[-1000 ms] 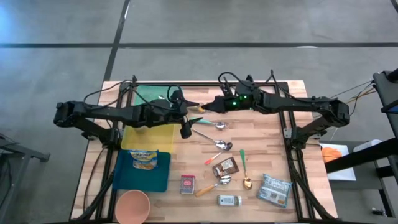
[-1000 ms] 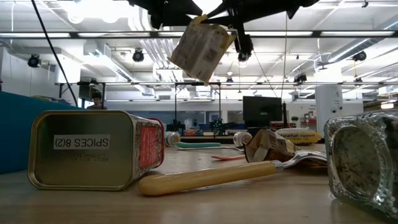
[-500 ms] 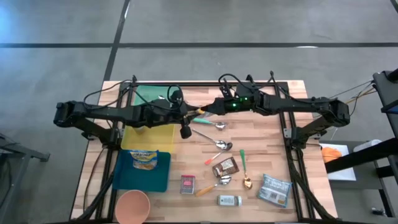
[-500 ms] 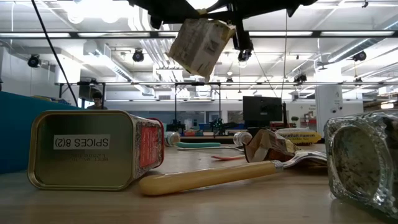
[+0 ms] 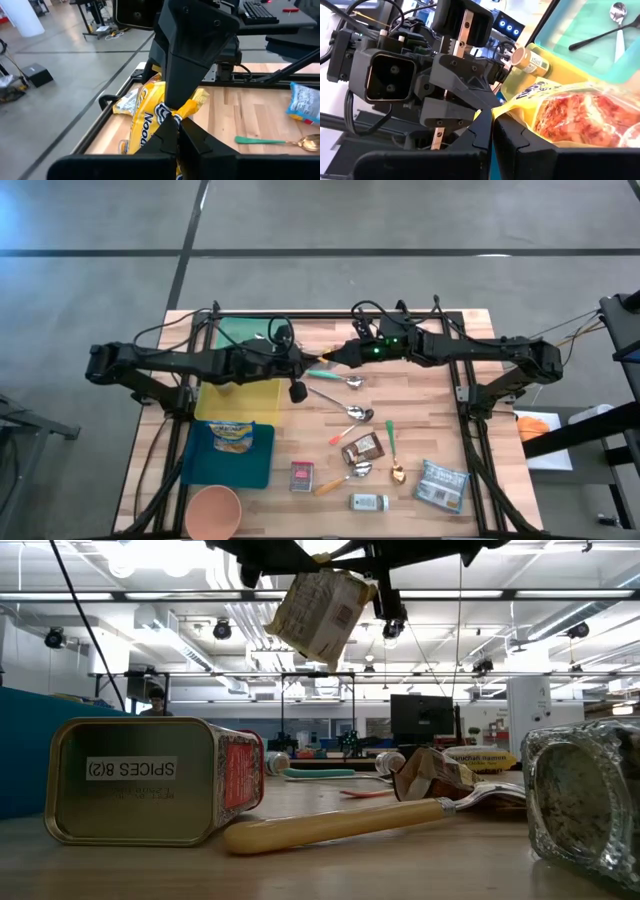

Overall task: Pick & Place Food Item
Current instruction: Put the left yellow noodle pack into the blue bin, then put the right brown seasoning bottle into the yellow bin

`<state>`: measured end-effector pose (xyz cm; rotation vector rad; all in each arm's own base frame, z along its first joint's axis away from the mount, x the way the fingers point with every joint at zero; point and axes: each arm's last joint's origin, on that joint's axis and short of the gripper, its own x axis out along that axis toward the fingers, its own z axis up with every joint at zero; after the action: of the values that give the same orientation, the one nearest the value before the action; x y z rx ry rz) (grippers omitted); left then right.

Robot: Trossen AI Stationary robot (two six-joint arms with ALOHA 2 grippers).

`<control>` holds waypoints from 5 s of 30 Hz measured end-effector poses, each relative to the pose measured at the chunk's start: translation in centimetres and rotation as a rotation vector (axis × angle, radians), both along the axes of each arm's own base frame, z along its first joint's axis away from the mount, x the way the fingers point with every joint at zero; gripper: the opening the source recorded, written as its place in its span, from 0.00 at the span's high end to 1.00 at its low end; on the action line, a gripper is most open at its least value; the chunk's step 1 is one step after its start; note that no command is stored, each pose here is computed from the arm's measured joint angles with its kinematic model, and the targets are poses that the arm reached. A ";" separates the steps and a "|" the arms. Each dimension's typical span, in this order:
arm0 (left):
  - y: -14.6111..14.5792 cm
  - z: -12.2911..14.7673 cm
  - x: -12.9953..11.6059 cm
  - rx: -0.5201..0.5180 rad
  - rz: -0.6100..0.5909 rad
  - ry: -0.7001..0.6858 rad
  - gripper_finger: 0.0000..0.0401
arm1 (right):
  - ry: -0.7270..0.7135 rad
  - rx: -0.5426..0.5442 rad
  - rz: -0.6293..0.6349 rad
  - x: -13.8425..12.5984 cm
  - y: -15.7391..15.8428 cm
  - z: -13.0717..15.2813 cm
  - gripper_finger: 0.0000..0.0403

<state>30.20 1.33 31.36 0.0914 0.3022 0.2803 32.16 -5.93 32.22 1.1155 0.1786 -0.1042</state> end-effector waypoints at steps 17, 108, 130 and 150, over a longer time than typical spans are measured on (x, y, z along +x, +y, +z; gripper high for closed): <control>-0.2 1.1 -3.2 -0.141 0.026 0.065 1.00 | -0.161 -0.199 0.021 0.2 -0.1 1.6 0.85; -8.0 -9.8 -12.4 -0.734 0.034 1.055 0.73 | 0.004 -0.170 0.013 0.0 -0.1 0.0 0.23; -7.8 -9.3 -12.1 -0.739 0.038 1.036 0.41 | 0.003 -0.170 0.013 0.0 -0.1 0.0 0.23; -7.6 -4.2 -9.2 -0.768 0.178 0.637 0.41 | 0.670 -0.060 -0.325 -5.5 -4.1 -0.8 0.23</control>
<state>21.01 -6.30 27.11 -0.6193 1.0337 0.2898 26.67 -10.00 31.39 1.0087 0.5859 -0.7718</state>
